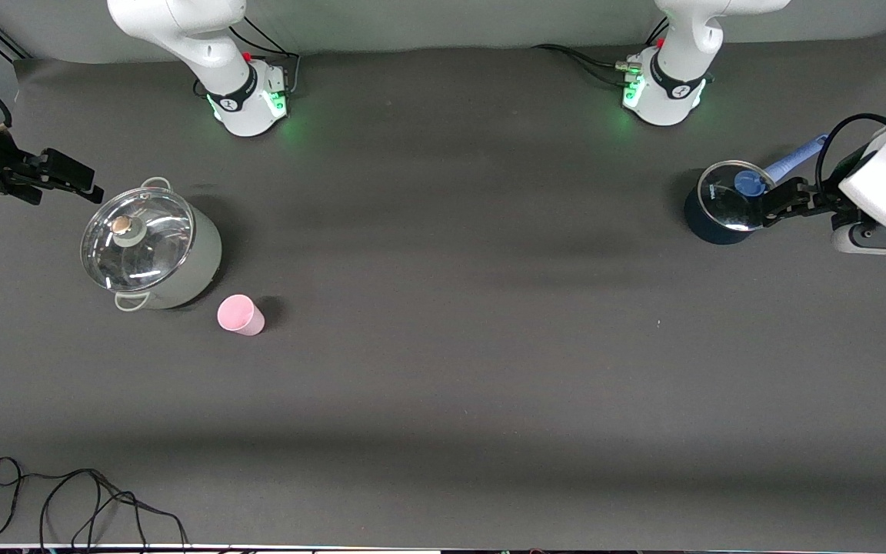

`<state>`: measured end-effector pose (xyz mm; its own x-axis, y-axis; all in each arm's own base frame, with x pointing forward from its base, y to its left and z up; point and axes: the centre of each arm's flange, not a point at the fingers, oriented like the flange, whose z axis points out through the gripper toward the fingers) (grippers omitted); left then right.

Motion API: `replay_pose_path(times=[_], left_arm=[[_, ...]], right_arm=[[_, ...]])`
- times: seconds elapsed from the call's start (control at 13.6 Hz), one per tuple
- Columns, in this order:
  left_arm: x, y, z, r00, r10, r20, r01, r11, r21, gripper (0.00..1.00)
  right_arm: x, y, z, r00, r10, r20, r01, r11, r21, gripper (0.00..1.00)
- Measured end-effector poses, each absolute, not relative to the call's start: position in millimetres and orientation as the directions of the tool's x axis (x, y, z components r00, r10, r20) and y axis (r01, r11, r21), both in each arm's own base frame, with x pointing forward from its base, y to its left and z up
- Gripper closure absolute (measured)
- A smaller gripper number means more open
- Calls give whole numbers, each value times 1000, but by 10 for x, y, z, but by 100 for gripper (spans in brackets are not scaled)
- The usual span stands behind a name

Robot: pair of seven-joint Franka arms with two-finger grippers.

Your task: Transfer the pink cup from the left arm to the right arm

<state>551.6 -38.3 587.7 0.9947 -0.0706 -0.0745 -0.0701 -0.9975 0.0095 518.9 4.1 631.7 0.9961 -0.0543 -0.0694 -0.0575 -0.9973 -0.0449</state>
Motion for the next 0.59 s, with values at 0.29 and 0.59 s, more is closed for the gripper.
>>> replay_pose_path(times=[0.29,0.59], left_arm=[[5514,-368,5875,995,-68,-77,-68,-998,7,0],[5514,-367,5883,995,-68,-76,-68,-998,7,0]], right_arm=[[5189,42,6317,996,-54,-70,-57,-997,-45,0],[5189,45,6317,996,-53,-69,-56,-997,-45,0]])
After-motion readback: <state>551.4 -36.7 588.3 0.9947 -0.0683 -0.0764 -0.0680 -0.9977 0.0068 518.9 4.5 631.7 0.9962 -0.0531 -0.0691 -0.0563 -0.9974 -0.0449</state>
